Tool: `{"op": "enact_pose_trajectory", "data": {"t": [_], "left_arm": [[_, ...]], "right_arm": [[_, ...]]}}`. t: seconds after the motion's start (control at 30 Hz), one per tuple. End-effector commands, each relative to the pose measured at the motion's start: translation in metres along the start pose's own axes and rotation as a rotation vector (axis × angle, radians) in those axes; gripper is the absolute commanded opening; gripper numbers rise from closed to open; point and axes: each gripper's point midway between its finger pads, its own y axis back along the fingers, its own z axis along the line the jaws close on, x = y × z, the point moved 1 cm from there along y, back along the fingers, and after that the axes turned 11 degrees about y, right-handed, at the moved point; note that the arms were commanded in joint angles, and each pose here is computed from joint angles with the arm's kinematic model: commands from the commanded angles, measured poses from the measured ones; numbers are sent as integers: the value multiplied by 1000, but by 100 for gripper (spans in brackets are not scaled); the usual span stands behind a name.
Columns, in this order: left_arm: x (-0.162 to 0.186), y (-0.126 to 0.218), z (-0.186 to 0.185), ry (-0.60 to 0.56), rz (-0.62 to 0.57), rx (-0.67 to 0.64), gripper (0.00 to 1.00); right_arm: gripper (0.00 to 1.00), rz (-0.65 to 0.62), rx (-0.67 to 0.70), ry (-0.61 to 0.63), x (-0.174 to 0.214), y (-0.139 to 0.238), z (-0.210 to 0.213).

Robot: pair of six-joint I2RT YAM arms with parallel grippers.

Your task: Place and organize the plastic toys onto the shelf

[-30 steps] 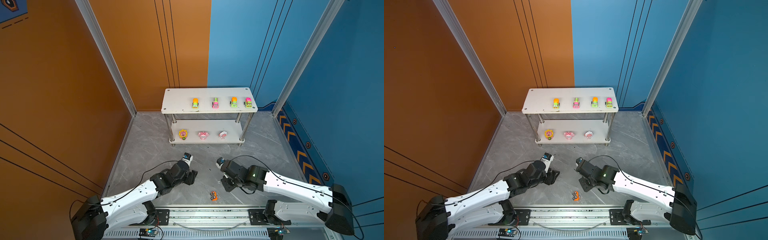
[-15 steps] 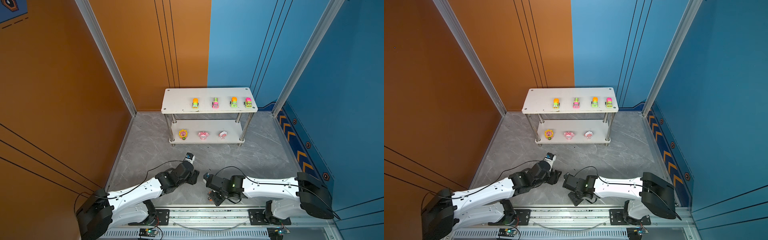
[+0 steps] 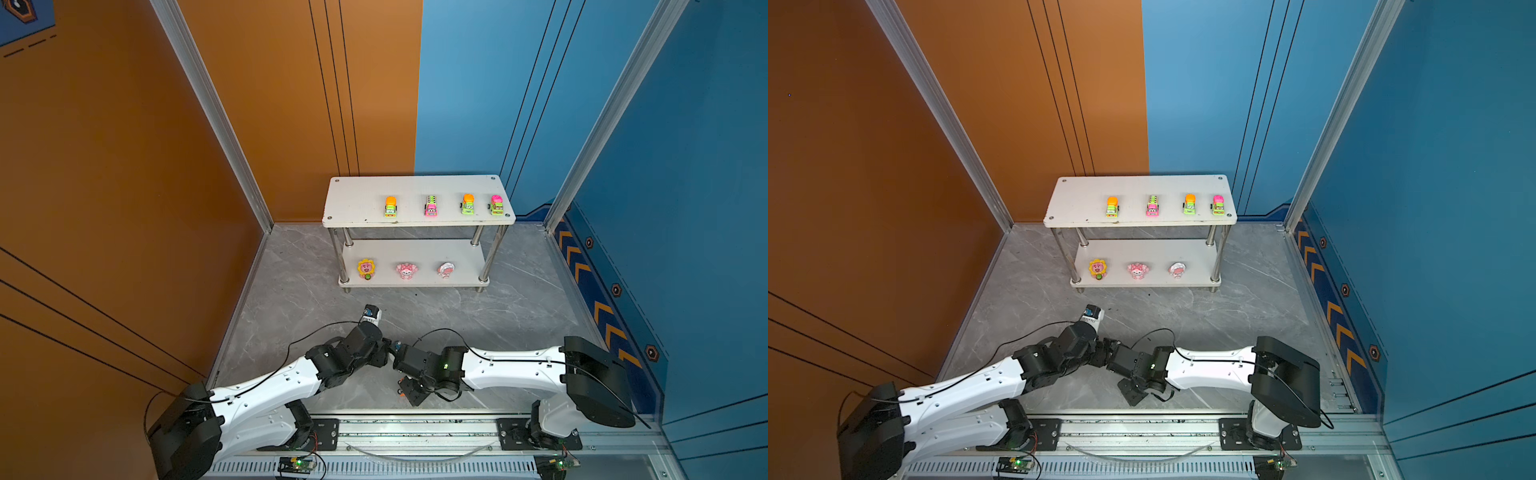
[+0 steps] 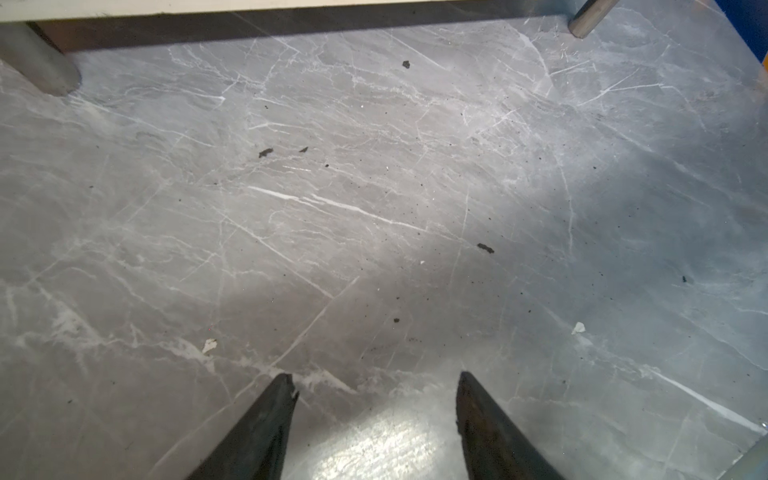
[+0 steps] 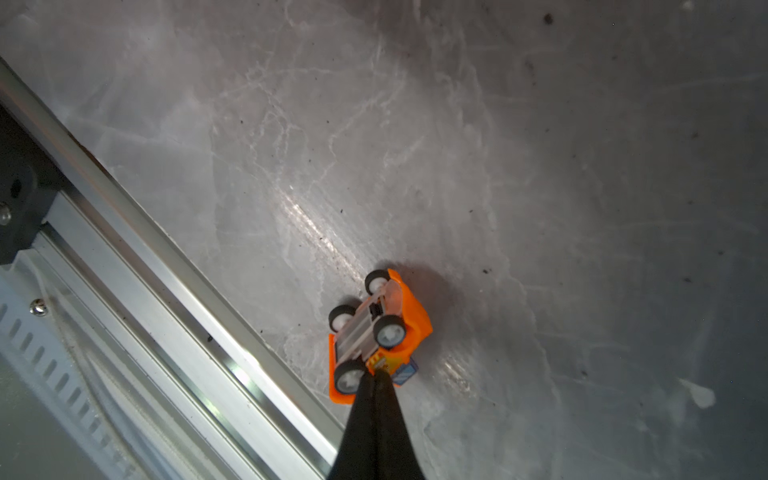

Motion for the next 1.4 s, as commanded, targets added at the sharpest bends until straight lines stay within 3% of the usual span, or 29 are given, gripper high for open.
{"op": "enact_pose_trajectory", "data": {"t": [0.0,0.03,0.1,0.3,0.8,1.07,1.27,1.37], "left_arm": [[7,4,-2,-12,35,28,52],[13,6,1,-24,62,24,41],[15,10,0,-38,68,30,31],[18,12,12,-28,45,13,19],[14,11,37,86,13,3,24],[18,9,47,113,22,-7,25],[16,9,38,114,31,58,28],[20,12,27,89,74,104,31]], "right_arm": [[0,-78,-26,21,-18,5,-1],[0,-113,-46,16,-23,12,0],[0,-164,-81,0,-29,23,-1],[0,-172,-116,-30,-27,31,-4],[0,-17,-110,-30,-8,-8,2],[0,87,67,77,-11,-14,-3],[0,48,70,76,-26,-9,-3],[0,-51,23,21,-40,8,-9]]}}
